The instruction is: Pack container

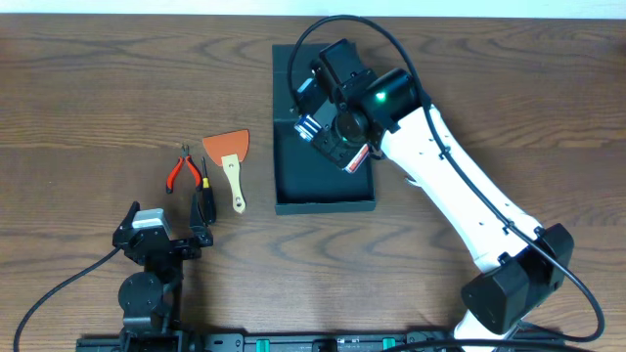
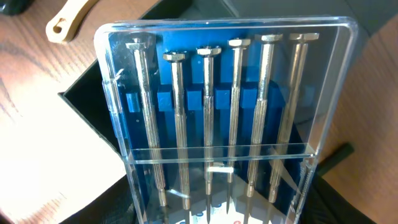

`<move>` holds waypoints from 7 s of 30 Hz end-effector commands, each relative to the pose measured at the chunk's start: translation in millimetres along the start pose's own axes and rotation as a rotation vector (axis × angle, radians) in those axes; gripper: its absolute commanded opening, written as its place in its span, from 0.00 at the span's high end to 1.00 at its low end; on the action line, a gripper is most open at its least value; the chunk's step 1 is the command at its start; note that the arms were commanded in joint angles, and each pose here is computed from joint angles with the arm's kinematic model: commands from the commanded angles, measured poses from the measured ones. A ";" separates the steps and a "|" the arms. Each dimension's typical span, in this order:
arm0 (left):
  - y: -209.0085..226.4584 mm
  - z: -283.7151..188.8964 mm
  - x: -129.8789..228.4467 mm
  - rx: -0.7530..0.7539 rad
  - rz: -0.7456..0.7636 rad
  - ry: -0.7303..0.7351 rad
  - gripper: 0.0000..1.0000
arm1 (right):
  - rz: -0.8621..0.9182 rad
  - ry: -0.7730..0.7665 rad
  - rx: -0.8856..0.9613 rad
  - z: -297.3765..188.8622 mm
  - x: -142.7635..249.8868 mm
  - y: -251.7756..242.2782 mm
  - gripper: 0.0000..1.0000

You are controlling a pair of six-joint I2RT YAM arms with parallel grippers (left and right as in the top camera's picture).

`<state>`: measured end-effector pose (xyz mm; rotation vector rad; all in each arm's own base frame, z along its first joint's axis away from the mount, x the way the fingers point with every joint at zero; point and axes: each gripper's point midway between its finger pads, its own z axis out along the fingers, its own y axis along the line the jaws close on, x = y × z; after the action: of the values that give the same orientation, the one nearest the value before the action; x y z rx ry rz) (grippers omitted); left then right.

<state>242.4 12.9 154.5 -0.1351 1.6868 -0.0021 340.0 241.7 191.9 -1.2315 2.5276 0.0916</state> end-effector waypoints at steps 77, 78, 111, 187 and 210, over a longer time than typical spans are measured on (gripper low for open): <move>3.4 2.3 17.1 -0.013 0.016 0.040 0.02 | -0.407 0.038 -0.165 98.7 46.4 30.4 0.64; 3.4 2.3 17.3 -0.013 0.016 0.041 0.01 | -0.410 0.040 -0.166 100.9 48.1 31.0 0.64; 3.4 2.3 17.1 -0.013 0.016 0.040 0.02 | -0.310 -0.003 -0.137 133.2 55.6 32.8 0.22; 3.3 2.3 17.1 -0.013 0.016 0.040 0.01 | 1.019 0.378 0.049 97.3 209.0 -99.9 0.01; 3.4 2.3 17.3 -0.013 0.016 0.041 0.01 | 0.881 0.312 0.045 102.0 198.6 -111.7 0.01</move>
<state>242.4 12.9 154.5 -0.1351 1.6868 -0.0021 338.6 44.2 46.0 -0.0295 3.1210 0.0344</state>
